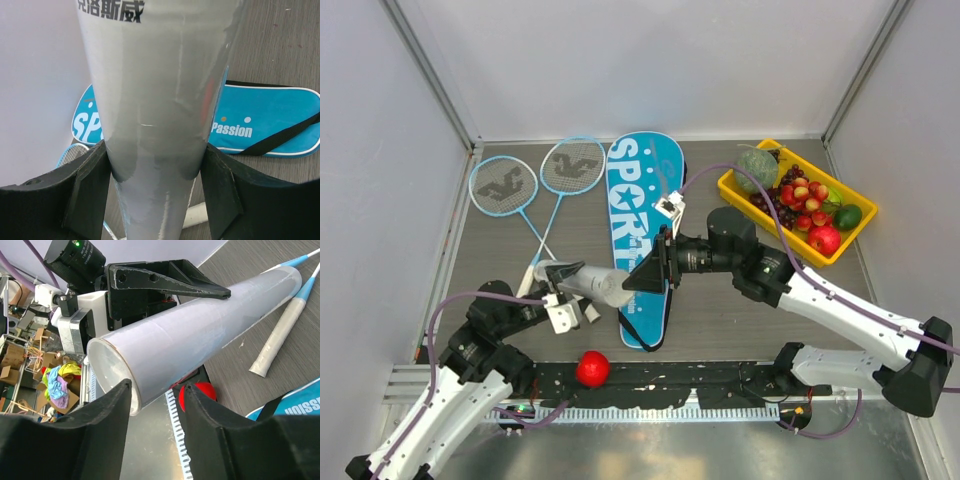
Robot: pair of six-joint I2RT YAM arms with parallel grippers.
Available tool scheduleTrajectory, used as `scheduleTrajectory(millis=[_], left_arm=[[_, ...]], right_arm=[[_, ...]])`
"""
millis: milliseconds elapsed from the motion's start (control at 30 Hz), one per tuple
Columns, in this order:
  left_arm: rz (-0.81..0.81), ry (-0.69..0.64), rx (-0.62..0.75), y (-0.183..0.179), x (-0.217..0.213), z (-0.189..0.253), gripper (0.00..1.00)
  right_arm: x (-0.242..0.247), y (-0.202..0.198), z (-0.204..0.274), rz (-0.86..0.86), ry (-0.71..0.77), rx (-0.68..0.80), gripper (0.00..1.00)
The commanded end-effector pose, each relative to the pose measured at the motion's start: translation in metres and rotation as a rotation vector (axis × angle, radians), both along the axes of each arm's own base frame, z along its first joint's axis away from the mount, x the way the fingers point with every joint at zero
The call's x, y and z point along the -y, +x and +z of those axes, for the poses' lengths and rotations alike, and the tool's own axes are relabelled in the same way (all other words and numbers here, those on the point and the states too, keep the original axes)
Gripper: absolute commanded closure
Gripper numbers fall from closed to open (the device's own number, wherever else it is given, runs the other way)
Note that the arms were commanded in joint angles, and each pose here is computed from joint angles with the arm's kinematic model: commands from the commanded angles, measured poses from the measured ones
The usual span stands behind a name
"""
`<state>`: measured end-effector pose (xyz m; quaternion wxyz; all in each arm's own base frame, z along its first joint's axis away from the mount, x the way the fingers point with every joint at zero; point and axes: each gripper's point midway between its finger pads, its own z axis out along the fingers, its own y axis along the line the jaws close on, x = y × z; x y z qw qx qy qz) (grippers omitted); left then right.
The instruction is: Pack up the badminton gear
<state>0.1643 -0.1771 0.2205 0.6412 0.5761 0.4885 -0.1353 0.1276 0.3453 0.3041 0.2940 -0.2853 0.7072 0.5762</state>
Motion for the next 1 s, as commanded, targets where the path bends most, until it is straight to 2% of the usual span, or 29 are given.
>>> scheduleTrajectory(millis=[0,33,133,233,300,433,467,500,533,633,667,733,833,967], left_arm=[[-0.103,-0.146,0.243,-0.016,0.01,0.08,0.94],[-0.101,-0.146,0.239,-0.016,0.01,0.08,0.94],[-0.104,-0.153,0.237,-0.017,0.01,0.082,0.94],[-0.068,-0.158,0.238,-0.015,0.005,0.088,0.94],[-0.033,-0.152,0.228,-0.011,0.0,0.09,0.94],[0.039,-0.221,0.185,-0.009,-0.01,0.108,0.92],[0.057,-0.257,0.16,-0.008,-0.011,0.114,0.91],[0.068,-0.295,0.142,-0.009,-0.013,0.122,0.91],[0.076,-0.341,0.118,-0.01,-0.014,0.131,0.9],[0.158,-0.511,0.011,-0.005,-0.024,0.16,0.88],[0.197,-0.584,-0.054,0.0,-0.027,0.168,0.87],[0.262,-0.742,-0.182,0.007,-0.034,0.184,0.87],[0.368,-0.958,-0.373,0.021,-0.044,0.198,0.91],[0.325,-1.062,-0.501,0.024,-0.032,0.207,0.92]], right_arm=[[-0.005,0.013,-0.007,-0.067,-0.036,-0.036,0.48],[-0.007,0.015,-0.007,-0.079,-0.033,-0.034,0.48],[-0.009,0.022,-0.016,-0.109,-0.053,-0.065,0.59],[-0.008,0.02,-0.012,-0.105,-0.037,-0.06,0.59],[-0.003,0.019,0.012,-0.116,0.009,0.001,0.45],[0.021,0.016,0.072,-0.172,0.139,0.193,0.3],[0.031,0.012,0.095,-0.187,0.207,0.256,0.23],[0.034,0.012,0.089,-0.197,0.201,0.28,0.19],[0.043,0.01,0.103,-0.218,0.277,0.348,0.16],[0.057,0.005,0.115,-0.25,0.384,0.475,0.01],[0.062,0.005,0.115,-0.273,0.413,0.508,0.04],[0.067,0.006,0.116,-0.292,0.445,0.584,0.05],[0.064,0.009,0.116,-0.292,0.437,0.623,0.05],[0.041,0.021,0.099,-0.244,0.354,0.594,0.05]])
